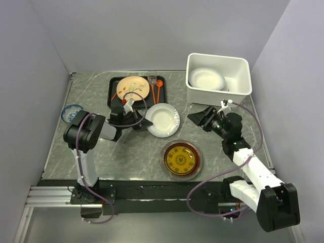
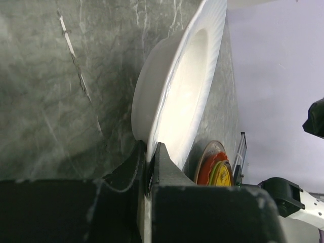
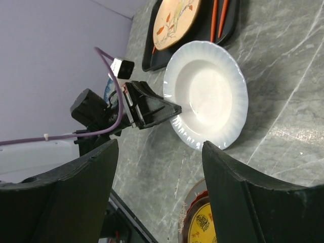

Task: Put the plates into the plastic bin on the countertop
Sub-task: Pick up the plate at the center of the board.

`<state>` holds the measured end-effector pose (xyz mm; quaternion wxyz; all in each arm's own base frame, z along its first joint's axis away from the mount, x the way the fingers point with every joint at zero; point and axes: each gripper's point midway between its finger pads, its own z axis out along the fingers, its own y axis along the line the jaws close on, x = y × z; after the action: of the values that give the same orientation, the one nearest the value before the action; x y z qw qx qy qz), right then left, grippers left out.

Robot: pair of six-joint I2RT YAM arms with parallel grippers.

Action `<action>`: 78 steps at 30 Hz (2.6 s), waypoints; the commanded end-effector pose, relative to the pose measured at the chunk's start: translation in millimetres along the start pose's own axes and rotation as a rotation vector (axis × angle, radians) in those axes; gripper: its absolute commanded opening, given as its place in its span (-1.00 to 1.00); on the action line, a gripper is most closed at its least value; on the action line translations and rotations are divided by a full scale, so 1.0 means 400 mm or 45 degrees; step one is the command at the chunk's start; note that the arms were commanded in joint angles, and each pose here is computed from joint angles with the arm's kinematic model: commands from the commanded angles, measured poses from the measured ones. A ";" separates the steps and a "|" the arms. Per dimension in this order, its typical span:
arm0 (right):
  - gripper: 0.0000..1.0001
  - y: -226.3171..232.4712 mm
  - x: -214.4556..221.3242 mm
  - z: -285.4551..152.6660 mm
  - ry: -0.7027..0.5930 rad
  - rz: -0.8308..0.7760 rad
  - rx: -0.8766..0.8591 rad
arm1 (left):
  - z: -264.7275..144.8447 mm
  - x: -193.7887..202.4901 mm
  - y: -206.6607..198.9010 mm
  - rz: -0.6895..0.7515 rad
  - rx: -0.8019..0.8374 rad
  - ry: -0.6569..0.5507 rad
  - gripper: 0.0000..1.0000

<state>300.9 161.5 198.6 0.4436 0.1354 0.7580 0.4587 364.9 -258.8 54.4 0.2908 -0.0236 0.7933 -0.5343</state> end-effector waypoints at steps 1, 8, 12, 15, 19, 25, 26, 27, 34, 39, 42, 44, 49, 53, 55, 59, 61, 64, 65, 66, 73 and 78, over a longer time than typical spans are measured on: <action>0.48 0.026 -0.016 0.006 -0.034 -0.039 -0.053 | -0.036 -0.051 -0.138 0.163 0.192 -0.063 -0.99; 0.49 -0.020 0.007 0.006 -0.042 -0.019 0.018 | -0.083 -0.064 -0.252 0.198 0.298 -0.059 -0.99; 0.49 -0.036 0.029 0.012 -0.008 -0.006 0.032 | -0.107 -0.068 -0.327 0.292 0.321 -0.057 -0.99; 0.49 -0.037 0.045 0.017 0.016 0.008 0.029 | -0.113 -0.058 -0.366 0.338 0.314 -0.042 -0.99; 0.49 -0.020 0.053 0.016 -0.002 0.008 0.005 | -0.109 -0.045 -0.391 0.396 0.268 -0.036 -0.99; 0.49 0.000 0.060 0.036 0.018 0.006 -0.022 | -0.118 -0.031 -0.420 0.418 0.292 -0.038 -0.99; 0.48 0.002 0.065 0.040 0.026 0.015 -0.027 | -0.122 -0.028 -0.424 0.420 0.297 -0.039 -0.99; 0.48 0.004 0.070 0.044 0.034 0.018 -0.033 | -0.123 -0.027 -0.424 0.418 0.294 -0.042 -0.99; 0.40 0.018 0.111 0.077 0.106 0.031 -0.066 | -0.143 -0.017 -0.430 0.427 0.296 -0.059 -0.99; -0.30 0.018 0.131 0.086 0.107 0.043 -0.070 | -0.144 -0.004 -0.423 0.419 0.299 -0.041 -0.99; -0.91 0.024 0.145 0.087 0.122 0.048 -0.095 | -0.141 0.003 -0.421 0.411 0.307 -0.028 -0.99; -1.00 0.026 0.146 0.083 0.115 0.047 -0.101 | -0.138 0.007 -0.415 0.404 0.303 -0.024 -0.99; -1.00 0.022 0.134 0.061 0.071 0.029 -0.075 | -0.132 0.001 -0.401 0.397 0.264 -0.032 -0.62; -1.00 0.028 0.123 0.040 0.037 0.004 -0.068 | -0.123 -0.015 -0.377 0.417 0.191 -0.064 0.22; -1.00 0.029 0.117 0.027 0.020 -0.006 -0.059 | -0.116 -0.027 -0.358 0.431 0.137 -0.088 0.48; -1.00 0.042 0.100 0.003 -0.012 -0.026 -0.049 | -0.109 -0.044 -0.314 0.415 0.019 -0.127 0.73; -1.00 0.055 0.084 -0.012 -0.044 -0.033 -0.047 | -0.108 -0.051 -0.304 0.410 -0.010 -0.145 0.76; -1.00 0.072 0.065 -0.025 -0.069 -0.062 -0.049 | -0.113 -0.070 -0.282 0.398 -0.098 -0.188 0.82; -1.00 0.081 0.060 -0.027 -0.071 -0.075 -0.057 | -0.116 -0.075 -0.274 0.394 -0.127 -0.201 0.85; -1.00 0.080 0.059 -0.026 -0.069 -0.082 -0.051 | -0.121 -0.070 -0.254 0.376 -0.183 -0.192 0.86; -1.00 0.070 0.068 -0.009 -0.030 -0.112 -0.038 | -0.195 -0.106 -0.172 0.405 -0.505 -0.305 0.99; -1.00 0.066 0.073 0.012 -0.005 -0.121 -0.041 | -0.224 -0.109 -0.144 0.424 -0.597 -0.336 0.99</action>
<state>260.6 183.8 137.2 0.4002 0.1264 0.8138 0.4019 335.5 -212.7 140.6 0.4313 -0.0203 0.8415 -0.3248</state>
